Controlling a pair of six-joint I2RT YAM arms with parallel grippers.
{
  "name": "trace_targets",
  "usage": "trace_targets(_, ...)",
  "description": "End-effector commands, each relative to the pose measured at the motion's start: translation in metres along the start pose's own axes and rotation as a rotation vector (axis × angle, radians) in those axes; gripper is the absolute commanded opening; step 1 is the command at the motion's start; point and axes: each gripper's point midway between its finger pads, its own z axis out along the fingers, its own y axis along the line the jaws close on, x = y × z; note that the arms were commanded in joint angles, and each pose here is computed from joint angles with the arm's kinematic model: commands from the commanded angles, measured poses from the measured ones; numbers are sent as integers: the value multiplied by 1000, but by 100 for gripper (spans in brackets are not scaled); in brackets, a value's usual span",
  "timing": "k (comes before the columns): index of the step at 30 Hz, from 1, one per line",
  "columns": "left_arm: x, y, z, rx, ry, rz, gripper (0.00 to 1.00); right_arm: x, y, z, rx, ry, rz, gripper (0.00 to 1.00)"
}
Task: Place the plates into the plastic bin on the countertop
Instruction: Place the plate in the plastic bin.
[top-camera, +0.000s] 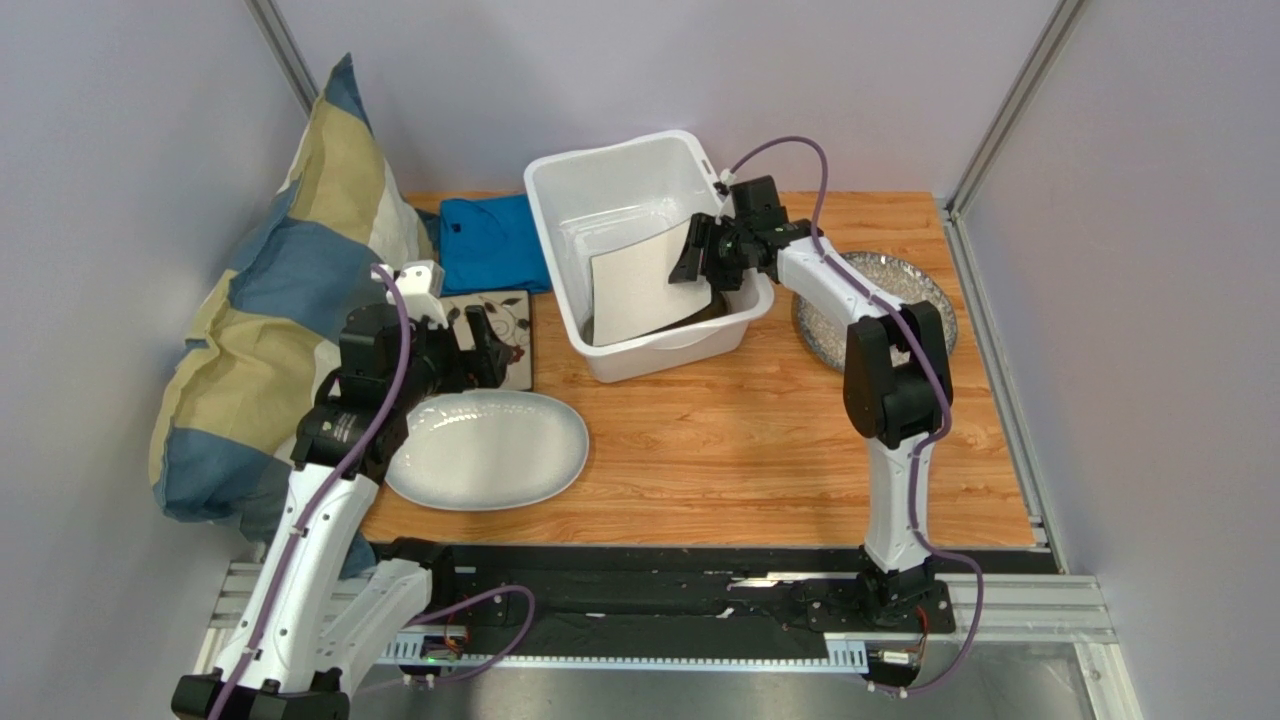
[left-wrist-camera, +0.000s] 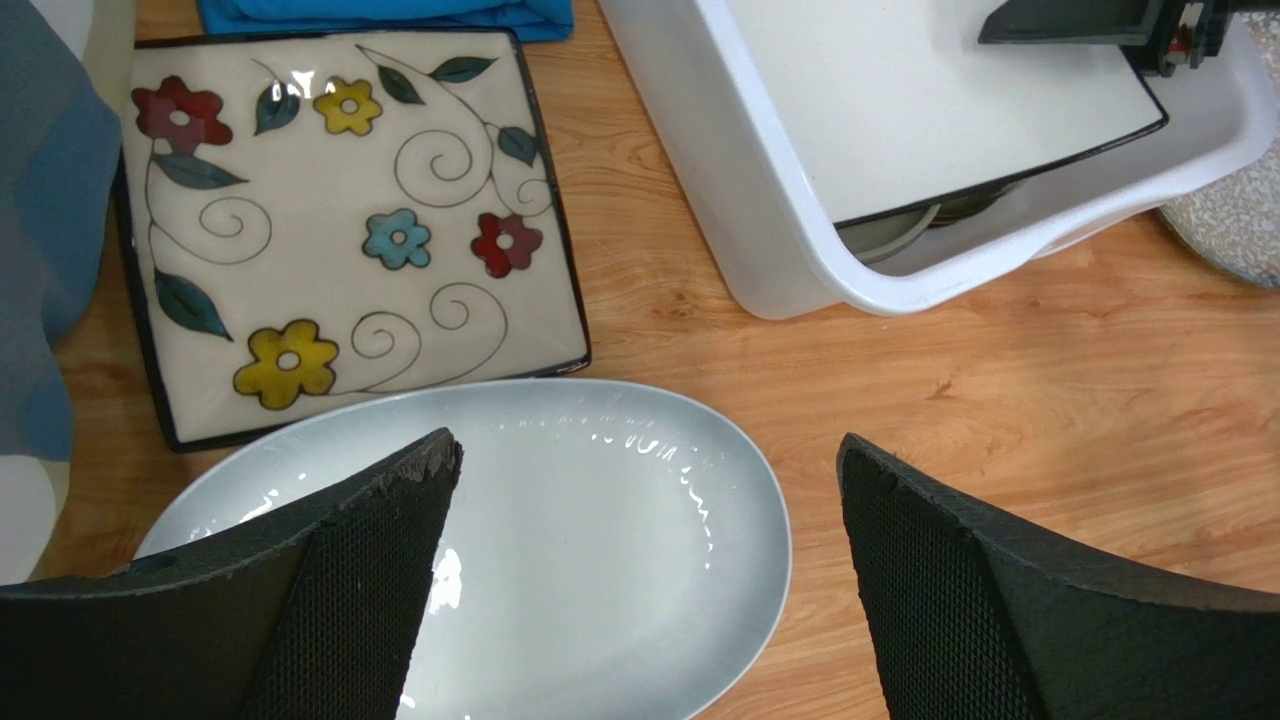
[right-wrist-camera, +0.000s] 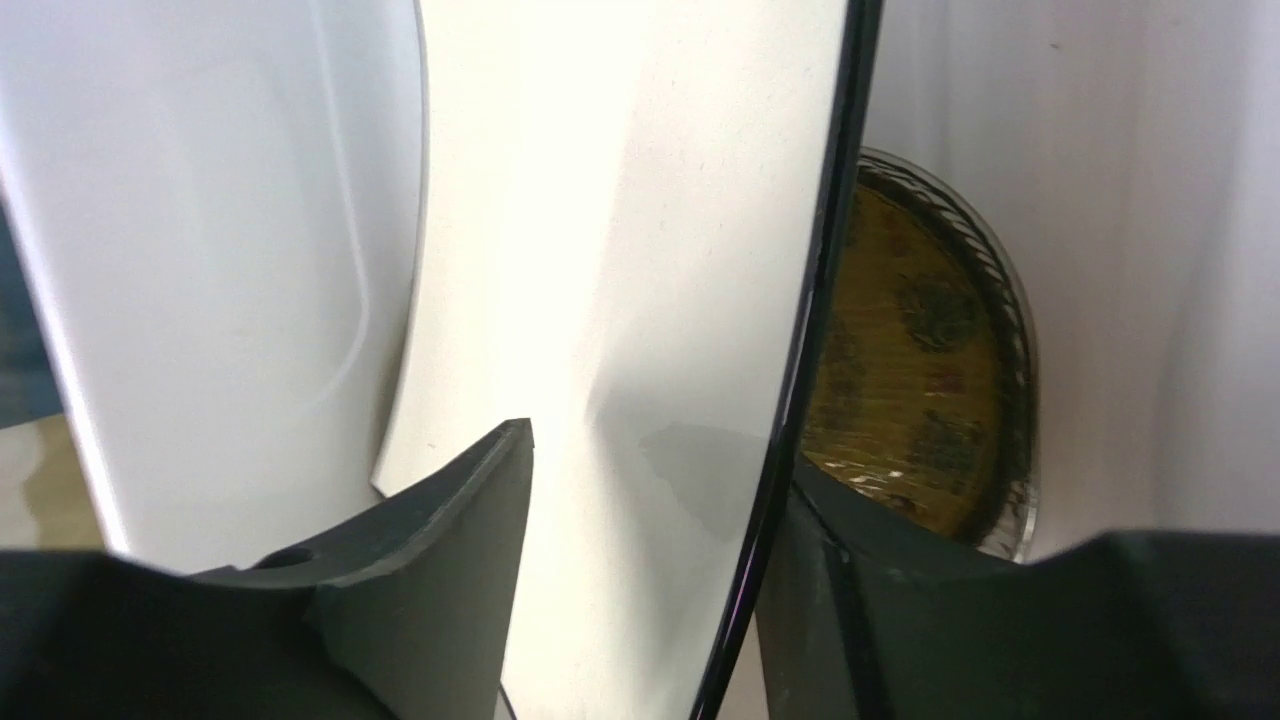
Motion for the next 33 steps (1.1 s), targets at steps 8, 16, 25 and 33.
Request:
trace_targets(8, -1, 2, -2, 1, -19, 19, 100, -15, -3, -33, 130, -56, -106, 88)
trace_targets(16, -1, 2, -3, 3, -19, 20, 100, -30, 7, -75, 178, -131, -157, 93)
trace_targets(25, 0, 4, -3, -10, -19, 23, 100, -55, 55, -138, 90, -270, -198, 93)
trace_targets(33, 2, 10, -4, -39, -23, 29, 100, -29, 107, -201, -81, -359, -228, 93)
